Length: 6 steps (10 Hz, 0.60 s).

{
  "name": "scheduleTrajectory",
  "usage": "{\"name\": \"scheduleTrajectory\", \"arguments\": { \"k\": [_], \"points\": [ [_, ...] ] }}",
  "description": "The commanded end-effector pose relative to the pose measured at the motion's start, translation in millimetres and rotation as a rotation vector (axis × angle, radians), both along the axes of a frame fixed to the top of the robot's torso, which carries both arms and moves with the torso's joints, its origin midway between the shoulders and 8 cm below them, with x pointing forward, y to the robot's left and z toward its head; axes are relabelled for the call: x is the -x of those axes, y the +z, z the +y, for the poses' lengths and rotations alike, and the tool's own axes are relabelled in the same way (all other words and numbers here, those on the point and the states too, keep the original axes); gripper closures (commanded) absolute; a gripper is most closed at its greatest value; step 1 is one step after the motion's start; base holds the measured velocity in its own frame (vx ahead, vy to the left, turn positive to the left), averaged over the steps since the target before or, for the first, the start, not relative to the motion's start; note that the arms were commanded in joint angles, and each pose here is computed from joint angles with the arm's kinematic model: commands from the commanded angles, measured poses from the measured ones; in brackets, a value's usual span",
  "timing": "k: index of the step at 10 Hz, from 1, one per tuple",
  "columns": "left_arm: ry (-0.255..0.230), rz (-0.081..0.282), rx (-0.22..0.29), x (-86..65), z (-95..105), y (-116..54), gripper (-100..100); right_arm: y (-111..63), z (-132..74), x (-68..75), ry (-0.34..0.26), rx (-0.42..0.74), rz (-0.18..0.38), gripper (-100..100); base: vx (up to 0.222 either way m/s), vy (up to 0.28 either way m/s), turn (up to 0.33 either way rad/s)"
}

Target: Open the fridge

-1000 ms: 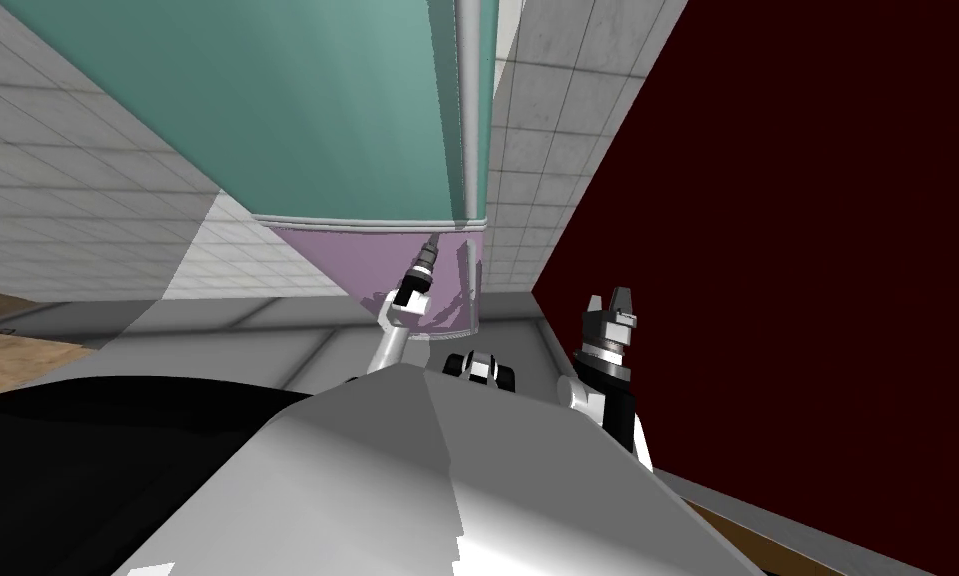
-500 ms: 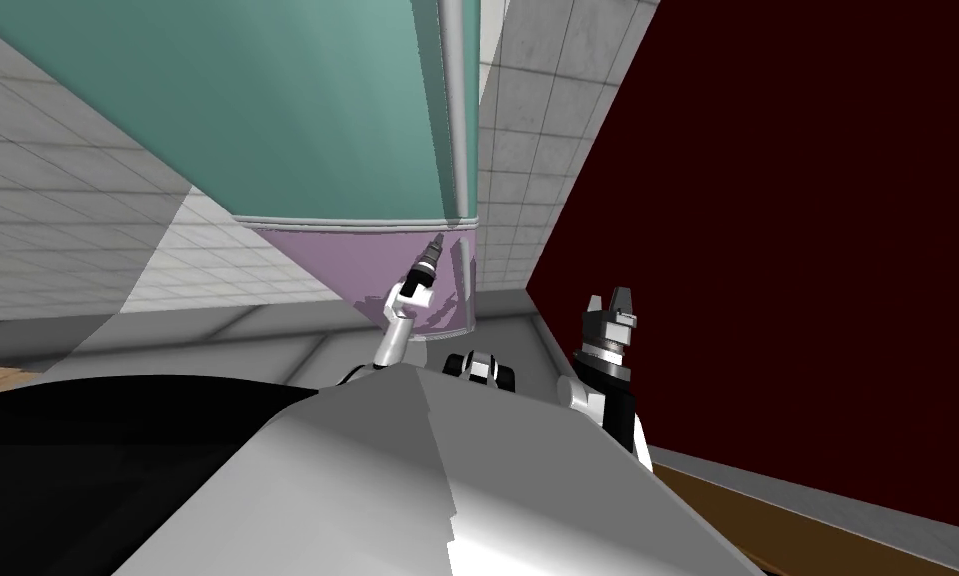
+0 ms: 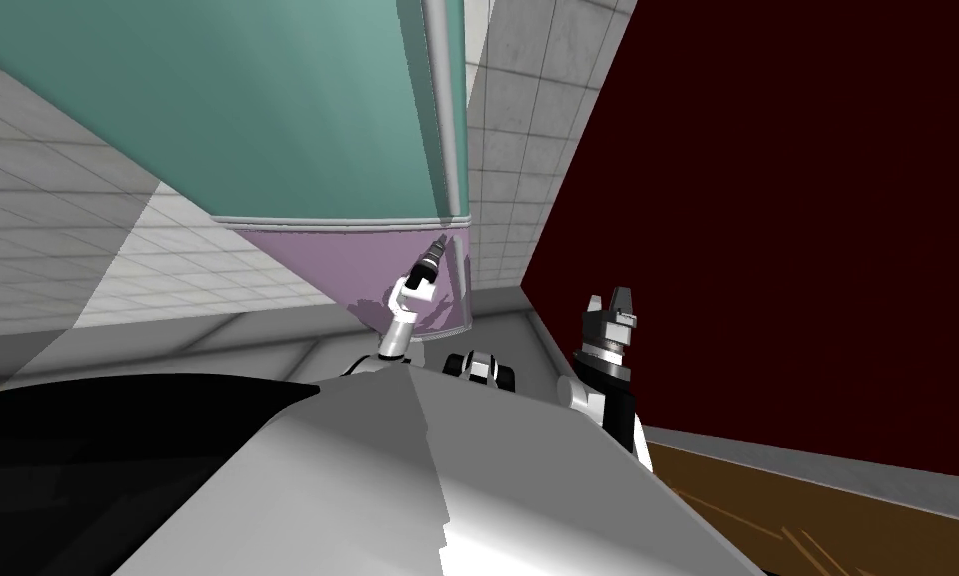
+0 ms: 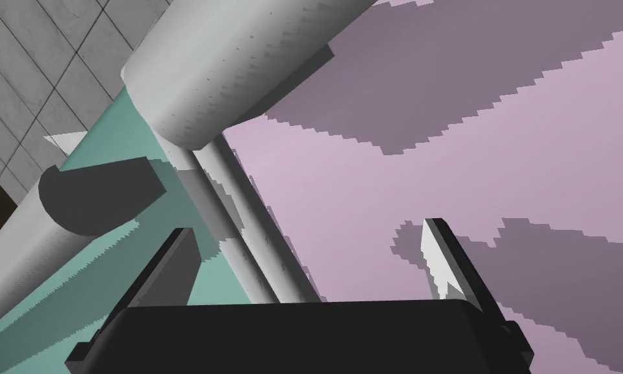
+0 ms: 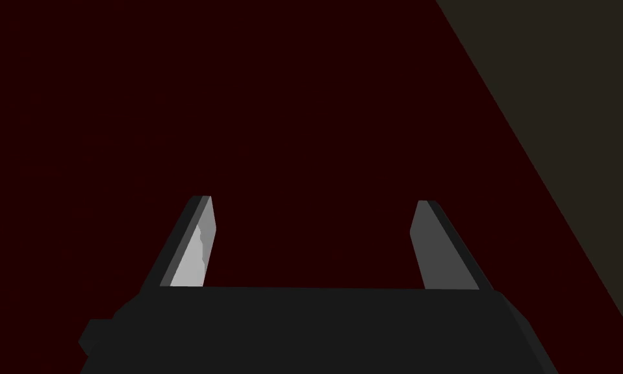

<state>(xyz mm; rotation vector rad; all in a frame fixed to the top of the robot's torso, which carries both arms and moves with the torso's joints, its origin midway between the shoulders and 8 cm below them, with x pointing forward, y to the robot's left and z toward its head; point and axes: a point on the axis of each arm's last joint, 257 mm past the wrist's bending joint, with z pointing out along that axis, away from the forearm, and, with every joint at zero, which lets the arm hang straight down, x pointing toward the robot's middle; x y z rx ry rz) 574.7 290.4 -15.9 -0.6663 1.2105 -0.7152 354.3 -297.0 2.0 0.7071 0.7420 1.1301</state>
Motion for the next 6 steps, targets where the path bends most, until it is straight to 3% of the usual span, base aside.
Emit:
{"name": "scheduleTrajectory", "arguments": {
  "k": [1,5,6],
  "points": [
    [0.027,0.059,-0.02,-14.5,4.7,-6.8,-100,0.0,0.0,0.0,0.0,0.0,0.0,0,-0.042,-0.009,-0.103],
    [0.07,0.142,-0.053,-33.9,13.6,-15.1,-100,0.0,0.0,0.0,0.0,0.0,0.0,0,-0.046,-0.014,-0.099],
    [0.071,0.145,-0.053,-34.0,13.9,-15.9,-100,0.0,0.0,0.0,0.0,0.0,0.0,0,-0.035,-0.01,-0.05]
  ]
}}
